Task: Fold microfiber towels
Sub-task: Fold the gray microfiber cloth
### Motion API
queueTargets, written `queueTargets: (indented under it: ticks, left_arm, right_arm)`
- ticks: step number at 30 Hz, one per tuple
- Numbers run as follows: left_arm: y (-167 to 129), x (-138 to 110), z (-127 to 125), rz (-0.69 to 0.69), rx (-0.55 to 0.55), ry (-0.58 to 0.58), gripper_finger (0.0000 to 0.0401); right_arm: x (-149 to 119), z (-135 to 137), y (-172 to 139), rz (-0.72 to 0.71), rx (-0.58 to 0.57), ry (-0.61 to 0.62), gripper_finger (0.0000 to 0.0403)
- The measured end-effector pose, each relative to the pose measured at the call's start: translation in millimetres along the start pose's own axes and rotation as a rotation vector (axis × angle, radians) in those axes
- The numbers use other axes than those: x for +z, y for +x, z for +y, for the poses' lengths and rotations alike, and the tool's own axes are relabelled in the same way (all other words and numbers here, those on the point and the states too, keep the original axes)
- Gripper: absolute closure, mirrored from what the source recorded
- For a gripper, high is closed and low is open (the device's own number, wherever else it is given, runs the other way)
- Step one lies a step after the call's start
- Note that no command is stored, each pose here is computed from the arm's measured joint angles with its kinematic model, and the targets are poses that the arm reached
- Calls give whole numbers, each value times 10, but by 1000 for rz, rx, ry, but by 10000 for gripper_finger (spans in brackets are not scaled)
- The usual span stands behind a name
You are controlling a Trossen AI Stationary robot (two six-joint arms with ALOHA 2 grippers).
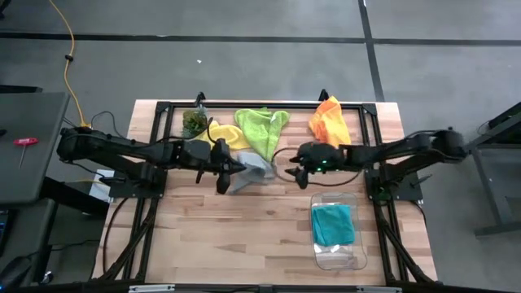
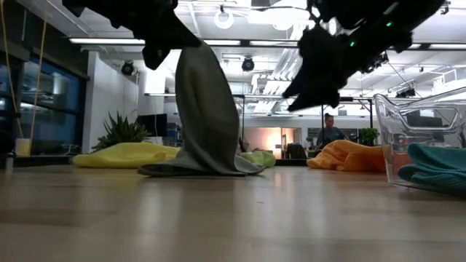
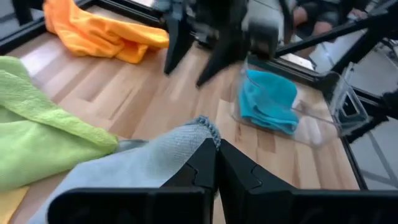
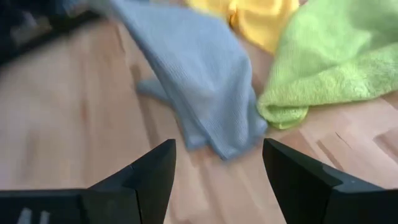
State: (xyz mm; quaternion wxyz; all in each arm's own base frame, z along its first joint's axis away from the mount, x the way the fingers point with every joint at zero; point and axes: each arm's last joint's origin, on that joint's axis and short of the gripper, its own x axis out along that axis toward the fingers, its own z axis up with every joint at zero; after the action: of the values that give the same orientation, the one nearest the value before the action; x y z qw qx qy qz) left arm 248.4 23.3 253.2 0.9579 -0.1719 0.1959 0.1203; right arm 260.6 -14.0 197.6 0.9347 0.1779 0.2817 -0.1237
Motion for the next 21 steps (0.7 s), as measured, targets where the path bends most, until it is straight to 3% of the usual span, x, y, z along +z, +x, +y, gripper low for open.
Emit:
queueTargets:
  ticks: [5, 12, 21]
  left_arm:
    - [0, 6, 9, -13, 28, -33, 401]
    - [0, 11, 19, -24, 50, -55, 401]
    - [-1, 15, 26, -37, 75, -88, 401]
  right_arm:
    - [-51, 47, 312, 116, -32, -153, 169]
    - [-157, 173, 691, 234, -80, -483, 169]
    - [-265, 287, 1036, 307, -128, -708, 169]
